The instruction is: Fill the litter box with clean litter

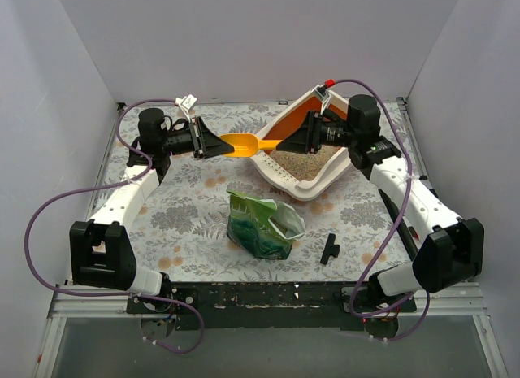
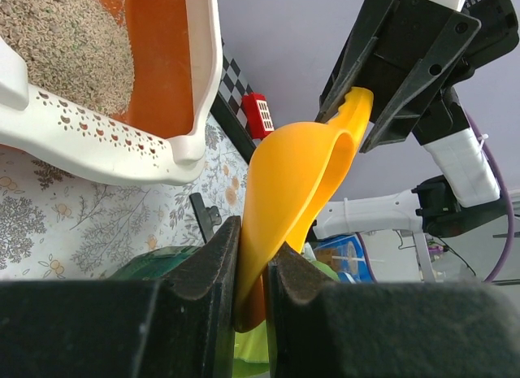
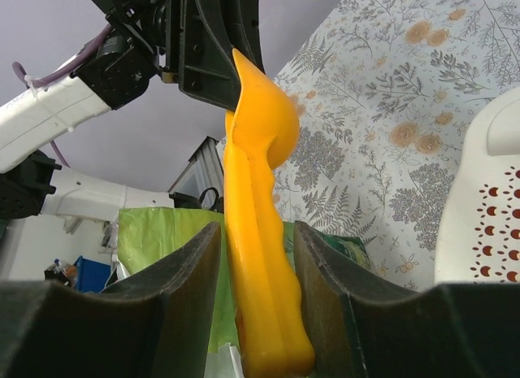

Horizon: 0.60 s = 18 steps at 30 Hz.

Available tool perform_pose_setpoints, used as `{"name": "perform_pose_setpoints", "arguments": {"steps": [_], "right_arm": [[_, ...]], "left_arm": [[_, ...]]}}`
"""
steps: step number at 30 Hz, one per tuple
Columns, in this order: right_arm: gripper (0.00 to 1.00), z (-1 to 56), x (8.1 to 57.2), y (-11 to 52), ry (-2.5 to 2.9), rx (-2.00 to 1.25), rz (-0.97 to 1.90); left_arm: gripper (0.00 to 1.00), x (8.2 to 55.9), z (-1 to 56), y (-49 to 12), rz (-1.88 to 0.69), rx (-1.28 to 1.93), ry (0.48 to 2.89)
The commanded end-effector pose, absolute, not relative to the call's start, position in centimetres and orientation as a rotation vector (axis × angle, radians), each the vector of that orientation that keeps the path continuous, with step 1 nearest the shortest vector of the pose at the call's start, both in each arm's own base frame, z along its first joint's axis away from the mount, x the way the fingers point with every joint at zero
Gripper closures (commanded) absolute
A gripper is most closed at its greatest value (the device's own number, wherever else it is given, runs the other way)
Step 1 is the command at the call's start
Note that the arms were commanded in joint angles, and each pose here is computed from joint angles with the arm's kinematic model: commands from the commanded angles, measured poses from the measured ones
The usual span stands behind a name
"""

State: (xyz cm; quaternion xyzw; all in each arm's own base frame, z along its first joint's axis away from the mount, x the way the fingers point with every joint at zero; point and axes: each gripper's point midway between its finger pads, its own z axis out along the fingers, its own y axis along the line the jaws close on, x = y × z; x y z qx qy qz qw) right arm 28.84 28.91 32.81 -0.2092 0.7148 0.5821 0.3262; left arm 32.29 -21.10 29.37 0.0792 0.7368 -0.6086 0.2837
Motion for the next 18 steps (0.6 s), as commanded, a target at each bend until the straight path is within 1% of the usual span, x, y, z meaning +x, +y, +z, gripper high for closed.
{"name": "perform_pose_setpoints", "arguments": {"steps": [1, 3, 4, 5, 6, 7, 12, 13, 16, 18], "right_arm": [[0.55, 35.3, 28.6, 29.3, 1.789, -0.621, 1.53], [0.61, 35.2, 28.6, 29.3, 1.792, -0.62, 1.532], [0.66, 35.1, 28.6, 29.3, 1.794, -0.621, 1.533], [0.75, 35.1, 28.7, 29.4, 1.797, -0.623, 1.533], [0.9, 34.9, 28.8, 29.4, 1.803, -0.62, 1.532], [0.98, 34.9, 28.8, 29.4, 1.809, -0.616, 1.53], [0.99, 35.1, 29.0, 29.1, 1.809, -0.614, 1.483], [0.99, 35.0, 28.9, 28.9, 1.828, -0.605, 1.469], [0.99, 35.8, 28.9, 28.4, 1.821, -0.592, 1.41], [0.99, 36.1, 28.8, 27.9, 1.832, -0.578, 1.366]], "left_arm": [[1.0, 32.4, 30.9, -20.9, -1.605, 0.259, 1.927], [1.0, 32.4, 30.9, -20.9, -1.607, 0.259, 1.928], [1.0, 32.5, 30.8, -20.9, -1.606, 0.256, 1.931], [1.0, 32.5, 30.8, -20.9, -1.607, 0.259, 1.931], [1.0, 32.4, 30.8, -20.9, -1.606, 0.261, 1.928], [1.0, 32.5, 30.8, -20.9, -1.604, 0.26, 1.928], [0.99, 32.1, 31.3, -20.9, -1.596, 0.308, 1.894], [0.95, 31.9, 31.4, -20.9, -1.598, 0.326, 1.883], [0.7, 31.0, 32.1, -20.9, -1.594, 0.386, 1.834], [0.59, 30.0, 32.5, -20.9, -1.597, 0.441, 1.799]]}}
